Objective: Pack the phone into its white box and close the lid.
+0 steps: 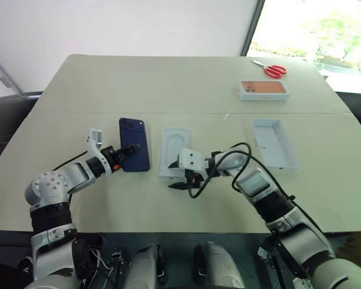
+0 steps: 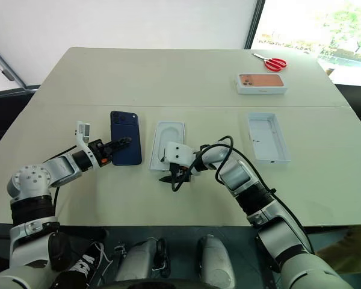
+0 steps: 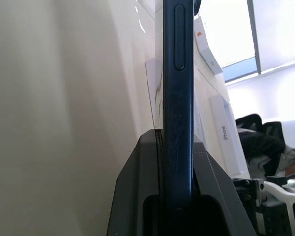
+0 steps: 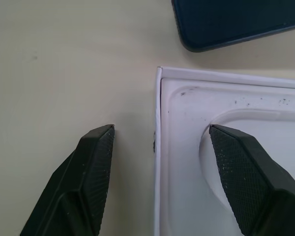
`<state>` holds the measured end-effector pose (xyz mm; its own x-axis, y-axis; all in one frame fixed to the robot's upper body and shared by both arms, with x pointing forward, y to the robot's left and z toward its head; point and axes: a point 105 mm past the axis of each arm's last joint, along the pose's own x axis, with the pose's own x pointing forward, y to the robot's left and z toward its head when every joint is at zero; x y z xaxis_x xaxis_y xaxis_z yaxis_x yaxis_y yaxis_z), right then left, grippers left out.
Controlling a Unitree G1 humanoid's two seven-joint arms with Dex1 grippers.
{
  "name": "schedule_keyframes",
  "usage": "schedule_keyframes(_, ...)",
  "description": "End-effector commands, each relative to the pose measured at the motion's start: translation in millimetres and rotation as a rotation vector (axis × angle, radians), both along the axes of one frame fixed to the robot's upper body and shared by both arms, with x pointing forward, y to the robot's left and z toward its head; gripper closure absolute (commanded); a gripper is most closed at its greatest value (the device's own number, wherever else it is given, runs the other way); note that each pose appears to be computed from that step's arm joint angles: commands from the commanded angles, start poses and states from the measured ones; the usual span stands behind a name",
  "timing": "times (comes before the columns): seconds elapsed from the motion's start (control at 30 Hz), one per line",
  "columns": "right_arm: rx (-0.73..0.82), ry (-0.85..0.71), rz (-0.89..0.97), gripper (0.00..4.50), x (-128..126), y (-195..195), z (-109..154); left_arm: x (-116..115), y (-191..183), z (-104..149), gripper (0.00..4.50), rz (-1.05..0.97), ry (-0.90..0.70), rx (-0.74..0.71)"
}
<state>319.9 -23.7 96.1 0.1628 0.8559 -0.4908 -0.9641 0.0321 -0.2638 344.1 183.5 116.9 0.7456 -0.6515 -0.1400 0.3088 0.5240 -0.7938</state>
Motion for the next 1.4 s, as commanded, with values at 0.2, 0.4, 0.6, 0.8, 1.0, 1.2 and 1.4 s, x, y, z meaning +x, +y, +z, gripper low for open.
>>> schedule_keyframes(0.2, 0.177, -0.070, -0.063, 1.26, 18.9, -7.6, 57.9, 7.1, -22.7, 45.6, 4.50, -0.073, -0.118, -0.067)
schedule_keyframes(0.4, 0.417, 0.003, -0.250, 1.26, 45.3, -44.3, 95.6, 9.8, -58.8, 59.8, 4.50, -0.179, -0.094, -0.136)
schedule_keyframes(0.6, 0.335, -0.012, -0.271, 1.26, 37.2, -77.9, 81.3, 8.7, -92.8, 31.6, 4.50, -0.252, 0.007, -0.088)
schedule_keyframes(0.8, 0.265, -0.041, -0.321, 1.26, 36.6, -96.2, 70.2, 11.0, -101.0, 16.7, 4.50, -0.267, 0.067, -0.085)
schedule_keyframes(1.0, 0.268, -0.051, -0.334, 1.22, 37.2, -91.9, 68.0, 20.9, -104.8, 10.0, 3.51, -0.242, 0.094, -0.054)
schedule_keyframes(1.2, 0.268, -0.057, -0.332, 1.22, 38.7, -87.7, 67.8, 18.0, -105.7, 8.8, 0.70, -0.282, 0.117, 0.004)
schedule_keyframes(1.4, 0.267, -0.063, -0.324, 1.22, 40.3, -81.9, 65.0, 16.7, -99.2, 8.9, 0.23, -0.297, 0.105, 0.085)
